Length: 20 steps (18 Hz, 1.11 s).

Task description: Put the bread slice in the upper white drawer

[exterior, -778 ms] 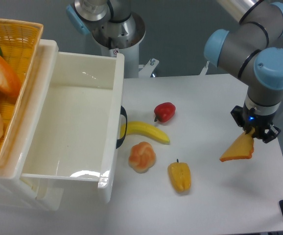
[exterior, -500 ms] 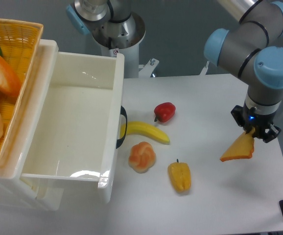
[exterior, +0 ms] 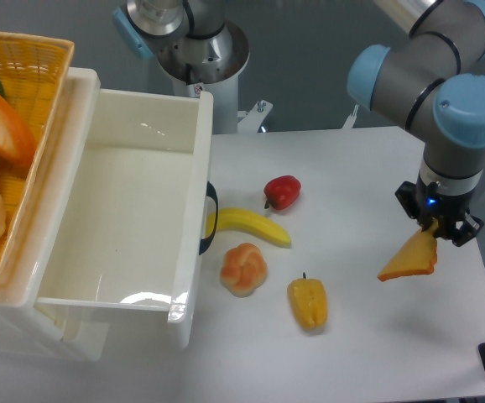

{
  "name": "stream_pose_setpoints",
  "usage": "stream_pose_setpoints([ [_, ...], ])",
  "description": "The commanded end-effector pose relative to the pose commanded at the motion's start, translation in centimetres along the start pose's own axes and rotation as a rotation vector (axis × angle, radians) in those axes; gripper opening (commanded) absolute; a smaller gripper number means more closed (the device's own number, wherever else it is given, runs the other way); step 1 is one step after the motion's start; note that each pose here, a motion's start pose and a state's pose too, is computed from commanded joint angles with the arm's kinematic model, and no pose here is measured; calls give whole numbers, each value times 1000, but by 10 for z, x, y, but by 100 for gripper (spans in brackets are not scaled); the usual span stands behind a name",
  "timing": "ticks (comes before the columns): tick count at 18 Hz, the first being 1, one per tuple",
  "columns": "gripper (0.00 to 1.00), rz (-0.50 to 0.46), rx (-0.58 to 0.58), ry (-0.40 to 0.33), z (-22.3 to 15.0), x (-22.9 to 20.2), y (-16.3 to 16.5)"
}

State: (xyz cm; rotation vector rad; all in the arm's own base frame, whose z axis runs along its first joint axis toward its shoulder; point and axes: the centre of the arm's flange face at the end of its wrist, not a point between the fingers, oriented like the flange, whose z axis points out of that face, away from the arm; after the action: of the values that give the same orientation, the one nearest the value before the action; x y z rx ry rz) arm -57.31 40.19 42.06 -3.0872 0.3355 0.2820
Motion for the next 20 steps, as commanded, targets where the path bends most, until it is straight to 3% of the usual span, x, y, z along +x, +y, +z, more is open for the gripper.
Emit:
stream_pose_setpoints([
  [11, 0, -193, 173, -19, -113, 88, -80],
  [15, 0, -230, 251, 30, -156, 125, -93],
  [20, 0, -245, 284, 85, -184, 182, -110],
])
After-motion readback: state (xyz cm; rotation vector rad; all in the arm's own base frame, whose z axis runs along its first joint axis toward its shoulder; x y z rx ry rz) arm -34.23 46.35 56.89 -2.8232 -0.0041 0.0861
